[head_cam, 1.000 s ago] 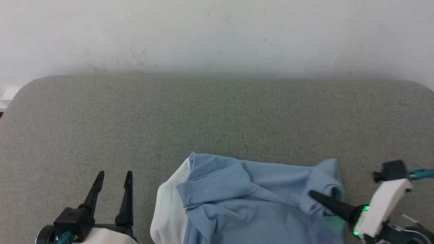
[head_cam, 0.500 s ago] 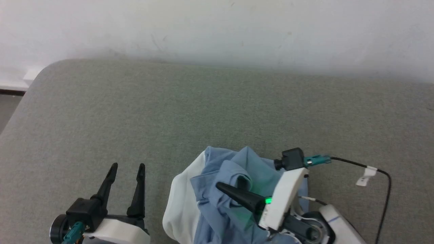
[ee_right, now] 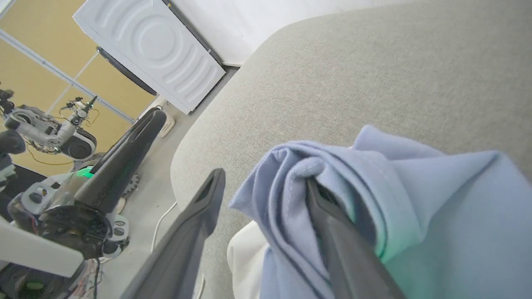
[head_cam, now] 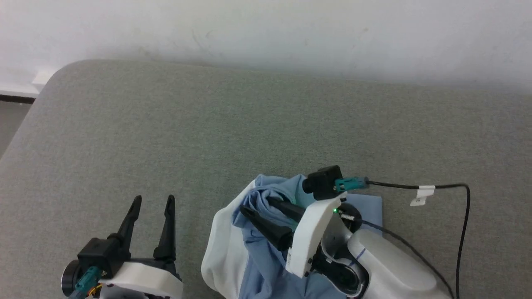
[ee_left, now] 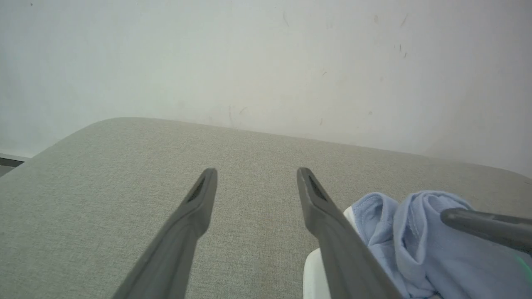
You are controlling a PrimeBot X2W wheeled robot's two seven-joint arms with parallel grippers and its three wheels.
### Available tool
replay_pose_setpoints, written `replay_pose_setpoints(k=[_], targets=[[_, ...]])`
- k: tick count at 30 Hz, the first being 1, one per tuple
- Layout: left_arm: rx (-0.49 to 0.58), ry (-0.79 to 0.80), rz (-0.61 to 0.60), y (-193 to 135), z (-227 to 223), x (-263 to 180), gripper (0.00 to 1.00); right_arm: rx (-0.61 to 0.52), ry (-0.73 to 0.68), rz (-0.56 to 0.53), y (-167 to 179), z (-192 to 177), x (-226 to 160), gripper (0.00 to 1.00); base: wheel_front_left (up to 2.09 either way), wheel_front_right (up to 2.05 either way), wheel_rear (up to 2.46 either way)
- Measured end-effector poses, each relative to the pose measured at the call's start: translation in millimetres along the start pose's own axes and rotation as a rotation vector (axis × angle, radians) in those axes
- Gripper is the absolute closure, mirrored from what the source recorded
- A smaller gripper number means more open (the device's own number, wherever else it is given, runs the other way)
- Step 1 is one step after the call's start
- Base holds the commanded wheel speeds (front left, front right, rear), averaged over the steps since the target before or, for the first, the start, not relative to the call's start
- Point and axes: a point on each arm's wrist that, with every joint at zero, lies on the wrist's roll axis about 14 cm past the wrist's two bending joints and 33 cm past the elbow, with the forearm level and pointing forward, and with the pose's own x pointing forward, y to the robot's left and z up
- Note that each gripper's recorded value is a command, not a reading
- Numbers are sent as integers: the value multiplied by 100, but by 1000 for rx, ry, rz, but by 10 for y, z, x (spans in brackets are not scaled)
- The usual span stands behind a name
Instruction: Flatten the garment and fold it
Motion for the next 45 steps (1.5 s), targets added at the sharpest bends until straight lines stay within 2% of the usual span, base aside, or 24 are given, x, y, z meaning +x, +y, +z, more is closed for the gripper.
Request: replay_pose_setpoints(k=[2,5,9,11,12,13,16,17,18,23,27,31,34,39,41,43,45], targets=[[0,-6,-3,-7,16,13,0,-138,-10,-3,-18,88,-49,0,0,0,0],[-2,-10,-19,-41,21,21,0,-263,-62,-8,-35,257,-176,0,0,0,0],[-2,-12,-32,-75,23,31,0,-391,-163,-51,-109,561,-407,0,0,0,0],[-2,-11,-37,-87,19,32,0,-413,-198,-82,-178,654,-493,0,0,0,0],[-3,-12,-46,-115,21,36,0,-476,-284,-163,-345,856,-720,0,0,0,0],[-3,-12,-46,-115,21,36,0,-476,-284,-163,-345,856,-720,0,0,0,0],[-5,-20,-62,-162,44,57,0,-534,-429,-296,-548,1131,-1129,0,0,0,0],[-6,-23,-70,-185,52,63,0,-566,-497,-395,-671,1228,-1424,0,0,0,0],[-6,-23,-70,-185,52,63,0,-566,-497,-395,-671,1228,-1424,0,0,0,0],[-4,-21,-75,-193,45,54,0,-605,-609,-624,-864,1310,-2131,0,0,0,0],[-6,-27,-78,-204,64,38,0,-597,-631,-733,-869,1203,-2473,0,0,0,0],[-11,-23,-80,-211,53,24,0,-558,-617,-802,-886,1028,-2677,0,0,0,0],[-10,-25,-82,-216,61,29,0,-474,-557,-870,-1024,820,-2826,0,0,0,0],[-12,-26,-76,-209,61,33,0,-157,-440,-966,-1442,342,-3075,0,0,0,0],[-15,-25,-72,-198,59,26,0,20,-333,-948,-1570,8,-3017,0,0,0,0],[-14,-23,-66,-180,54,11,0,148,-213,-905,-1606,-296,-2894,0,0,0,0],[-15,-25,-58,-156,59,-5,0,279,-161,-845,-1592,-485,-2755,0,0,0,0]])
